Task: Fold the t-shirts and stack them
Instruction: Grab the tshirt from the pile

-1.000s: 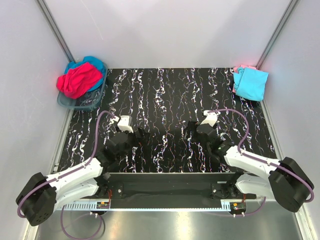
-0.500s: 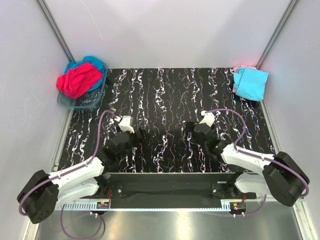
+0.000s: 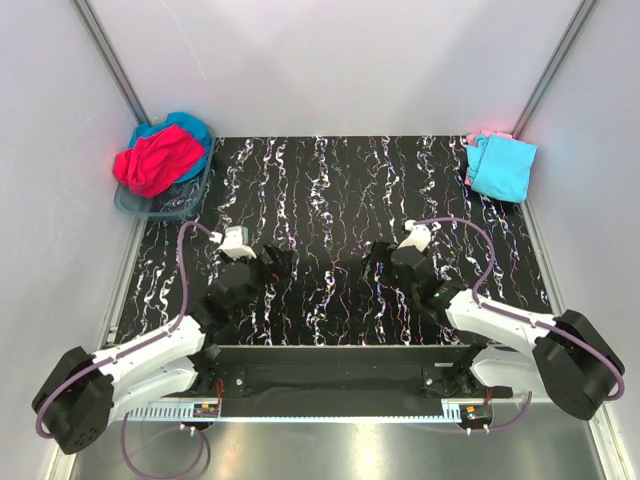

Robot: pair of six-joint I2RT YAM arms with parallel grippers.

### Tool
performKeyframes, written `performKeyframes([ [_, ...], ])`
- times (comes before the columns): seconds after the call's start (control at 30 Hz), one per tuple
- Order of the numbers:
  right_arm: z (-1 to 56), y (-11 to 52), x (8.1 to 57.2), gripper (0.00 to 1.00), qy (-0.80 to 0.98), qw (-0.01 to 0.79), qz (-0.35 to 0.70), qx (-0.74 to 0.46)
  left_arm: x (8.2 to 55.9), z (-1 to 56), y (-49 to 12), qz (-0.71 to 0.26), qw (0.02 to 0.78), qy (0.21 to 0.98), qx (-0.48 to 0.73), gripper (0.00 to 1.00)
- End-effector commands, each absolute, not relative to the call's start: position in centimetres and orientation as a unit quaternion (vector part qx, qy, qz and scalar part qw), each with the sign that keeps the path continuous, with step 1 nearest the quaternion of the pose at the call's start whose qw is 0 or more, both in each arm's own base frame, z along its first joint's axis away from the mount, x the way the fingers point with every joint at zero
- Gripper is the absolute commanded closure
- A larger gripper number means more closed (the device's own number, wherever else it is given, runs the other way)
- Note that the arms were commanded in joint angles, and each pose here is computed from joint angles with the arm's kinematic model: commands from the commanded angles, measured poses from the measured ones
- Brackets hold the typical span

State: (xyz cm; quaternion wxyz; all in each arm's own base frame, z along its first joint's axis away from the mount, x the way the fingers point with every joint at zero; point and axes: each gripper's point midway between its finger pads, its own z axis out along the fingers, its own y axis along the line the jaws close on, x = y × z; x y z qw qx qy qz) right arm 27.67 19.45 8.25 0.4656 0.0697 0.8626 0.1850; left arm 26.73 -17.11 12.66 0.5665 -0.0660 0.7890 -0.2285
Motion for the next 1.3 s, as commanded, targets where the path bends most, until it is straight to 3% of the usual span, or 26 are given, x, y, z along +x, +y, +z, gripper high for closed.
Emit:
performKeyframes([
  [0.0, 10.9, 20.6, 27.8, 0.00, 0.837, 0.488, 0.233, 0.081, 30.0, 17.8, -16.8, -0.262, 0.625, 0.719, -0.158, 0.01],
  [0.07, 10.9, 20.3, 27.8, 0.00, 0.836, 0.491, 0.230, 0.084, 32.5, 22.3, -17.6, -0.250, 0.643, 0.705, -0.163, 0.01],
  [0.27, 10.9, 20.0, 27.8, 0.00, 0.836, 0.495, 0.223, 0.084, 42.5, 28.5, -18.0, -0.134, 0.638, 0.750, -0.112, 0.01],
  [0.47, 11.8, 19.7, 27.6, 0.00, 0.827, 0.503, 0.234, 0.090, 50.3, 29.8, -9.1, -0.079, 0.621, 0.763, -0.162, 0.01],
  [0.77, 11.4, 19.9, 27.6, 0.00, 0.830, 0.498, 0.233, 0.089, 50.9, 25.0, 7.3, 0.129, 0.566, 0.799, -0.157, 0.01],
  [1.07, 11.0, 20.0, 27.5, 0.00, 0.834, 0.494, 0.231, 0.085, 48.9, 21.7, 18.9, 0.187, 0.522, 0.810, -0.191, 0.03],
  [1.27, 11.3, 20.0, 27.4, 0.00, 0.833, 0.494, 0.236, 0.084, 49.7, 20.3, 21.8, 0.174, 0.532, 0.810, -0.174, 0.03],
])
